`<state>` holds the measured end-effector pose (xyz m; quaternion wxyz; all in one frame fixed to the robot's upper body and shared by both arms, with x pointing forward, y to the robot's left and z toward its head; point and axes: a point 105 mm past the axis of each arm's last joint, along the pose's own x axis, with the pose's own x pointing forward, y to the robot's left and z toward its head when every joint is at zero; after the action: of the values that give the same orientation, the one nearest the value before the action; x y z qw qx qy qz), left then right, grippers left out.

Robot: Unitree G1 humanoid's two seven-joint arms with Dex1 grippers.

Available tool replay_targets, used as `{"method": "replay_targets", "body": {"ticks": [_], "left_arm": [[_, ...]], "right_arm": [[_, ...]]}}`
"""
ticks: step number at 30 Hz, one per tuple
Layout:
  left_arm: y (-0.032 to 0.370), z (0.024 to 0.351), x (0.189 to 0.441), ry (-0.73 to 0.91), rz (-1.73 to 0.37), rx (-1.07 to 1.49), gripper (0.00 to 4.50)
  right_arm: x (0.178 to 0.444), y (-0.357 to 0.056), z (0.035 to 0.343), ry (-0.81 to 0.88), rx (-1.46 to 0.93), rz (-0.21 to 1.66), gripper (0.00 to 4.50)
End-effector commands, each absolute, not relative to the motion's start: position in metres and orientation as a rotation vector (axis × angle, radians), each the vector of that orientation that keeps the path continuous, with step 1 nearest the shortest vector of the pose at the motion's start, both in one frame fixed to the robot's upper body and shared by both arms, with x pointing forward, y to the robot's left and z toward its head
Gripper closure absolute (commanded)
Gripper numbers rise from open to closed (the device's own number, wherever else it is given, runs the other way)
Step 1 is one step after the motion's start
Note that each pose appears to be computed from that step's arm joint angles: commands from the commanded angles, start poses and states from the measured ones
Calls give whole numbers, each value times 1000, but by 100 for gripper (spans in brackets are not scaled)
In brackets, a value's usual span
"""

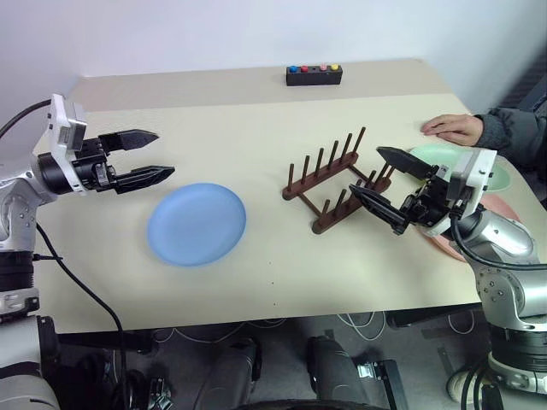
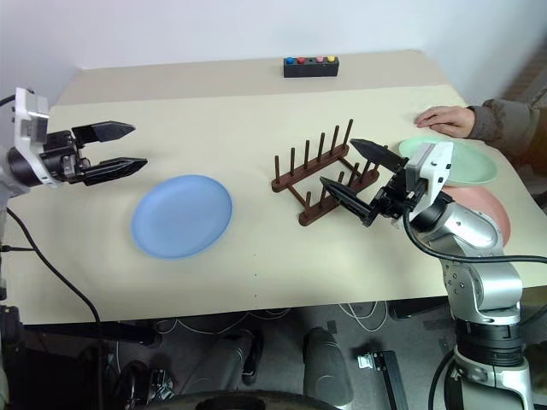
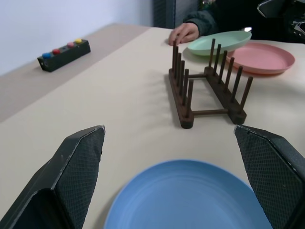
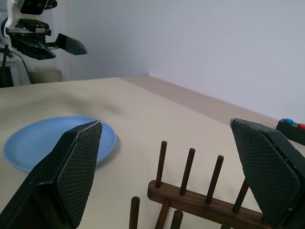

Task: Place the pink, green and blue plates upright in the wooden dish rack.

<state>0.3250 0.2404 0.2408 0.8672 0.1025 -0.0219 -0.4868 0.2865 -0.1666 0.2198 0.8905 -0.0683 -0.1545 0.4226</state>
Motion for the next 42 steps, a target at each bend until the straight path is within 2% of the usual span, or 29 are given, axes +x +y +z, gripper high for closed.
{"method": "replay_targets", "body": {"ticks": [1,8,15,19,24,27,32,42], "left_arm": [[237,245,324,-70,-1023,237,0],[224,229,326,-13,-1068,226,0],[195,224,333,-28,-1145,234,0],[161,202,349,52,-1166,237,0],[114,193,342,86,-1251,251,0],[82,173,329,160,-1302,309,0],[47,146,330,242,-1256,362,0],[-13,125,337,360,-1209,300,0]], "right_arm": [[281,-166,229,-368,-167,878,9],[280,-165,227,-352,-173,884,9],[278,-180,229,-344,-205,837,9],[277,-185,234,-354,-231,800,9],[278,-184,235,-360,-225,785,9],[283,-186,231,-350,-242,786,9],[285,-187,232,-364,-245,771,9],[278,-197,233,-371,-284,695,9]]}}
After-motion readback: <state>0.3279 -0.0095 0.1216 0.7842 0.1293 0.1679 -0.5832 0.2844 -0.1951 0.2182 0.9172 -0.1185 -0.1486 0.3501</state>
